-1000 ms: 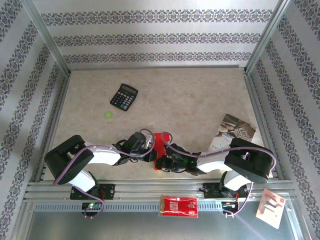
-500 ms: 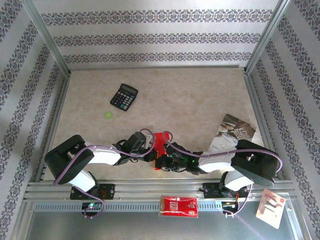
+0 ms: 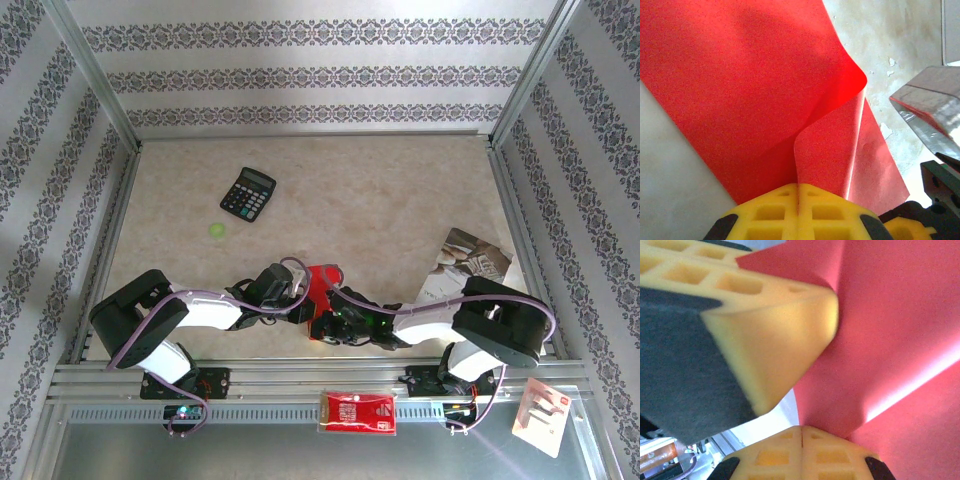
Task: Fold a paper plane with a square sheet of paper (pick it up from the middle)
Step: Fold the triangle a second time at the center of the table.
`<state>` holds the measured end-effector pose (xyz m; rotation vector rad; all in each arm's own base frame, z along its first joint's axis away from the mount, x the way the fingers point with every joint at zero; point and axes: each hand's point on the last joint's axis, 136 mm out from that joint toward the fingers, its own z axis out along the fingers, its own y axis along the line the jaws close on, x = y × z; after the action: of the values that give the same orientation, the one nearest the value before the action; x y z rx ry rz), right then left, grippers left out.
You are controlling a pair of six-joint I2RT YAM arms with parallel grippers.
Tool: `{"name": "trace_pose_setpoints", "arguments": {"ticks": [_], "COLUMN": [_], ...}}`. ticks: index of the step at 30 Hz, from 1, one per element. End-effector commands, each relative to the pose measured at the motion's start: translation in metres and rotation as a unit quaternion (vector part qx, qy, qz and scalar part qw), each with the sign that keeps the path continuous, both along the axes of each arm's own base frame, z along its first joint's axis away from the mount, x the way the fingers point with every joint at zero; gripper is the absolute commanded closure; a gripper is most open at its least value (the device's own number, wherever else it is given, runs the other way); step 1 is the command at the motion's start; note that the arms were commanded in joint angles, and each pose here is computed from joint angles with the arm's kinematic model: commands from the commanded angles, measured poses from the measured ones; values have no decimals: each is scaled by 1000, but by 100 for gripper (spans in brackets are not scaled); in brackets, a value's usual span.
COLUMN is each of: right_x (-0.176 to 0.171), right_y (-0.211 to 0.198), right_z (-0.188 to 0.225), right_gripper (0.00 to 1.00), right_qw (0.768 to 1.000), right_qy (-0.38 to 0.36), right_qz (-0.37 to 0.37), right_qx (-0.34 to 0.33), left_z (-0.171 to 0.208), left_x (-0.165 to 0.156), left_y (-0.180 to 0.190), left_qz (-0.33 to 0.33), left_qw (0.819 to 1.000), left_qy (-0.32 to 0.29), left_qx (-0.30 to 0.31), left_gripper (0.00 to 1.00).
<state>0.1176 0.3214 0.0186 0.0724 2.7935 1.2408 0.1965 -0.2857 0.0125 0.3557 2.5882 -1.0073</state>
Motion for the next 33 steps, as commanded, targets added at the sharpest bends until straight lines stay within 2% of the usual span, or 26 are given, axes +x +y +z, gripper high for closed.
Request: {"name": "trace_pose_setpoints", "arguments": {"ticks": [1, 16, 24, 33], "right_x": [-1, -13, -3, -13], "right_y": [5, 2, 9, 8], "right_z": [14, -12, 14, -5], "right_gripper": [100, 100, 100, 100], "right_qw": [1000, 1000, 1000, 1000], "right_qy": [-14, 21, -8, 16], "right_qz": [9, 14, 16, 20], "right_qx": [10, -11, 14, 2], "left_z": [-50, -49, -50, -50], "left_x": [-15, -16, -15, -16], "left_y": [36, 37, 37, 38], "left_qz": [21, 21, 20, 21], "left_qw": [993, 993, 993, 993], "left_qy": [41, 40, 41, 42], "left_qx": [106, 107, 110, 110], "left_gripper": [100, 100, 100, 100]}}
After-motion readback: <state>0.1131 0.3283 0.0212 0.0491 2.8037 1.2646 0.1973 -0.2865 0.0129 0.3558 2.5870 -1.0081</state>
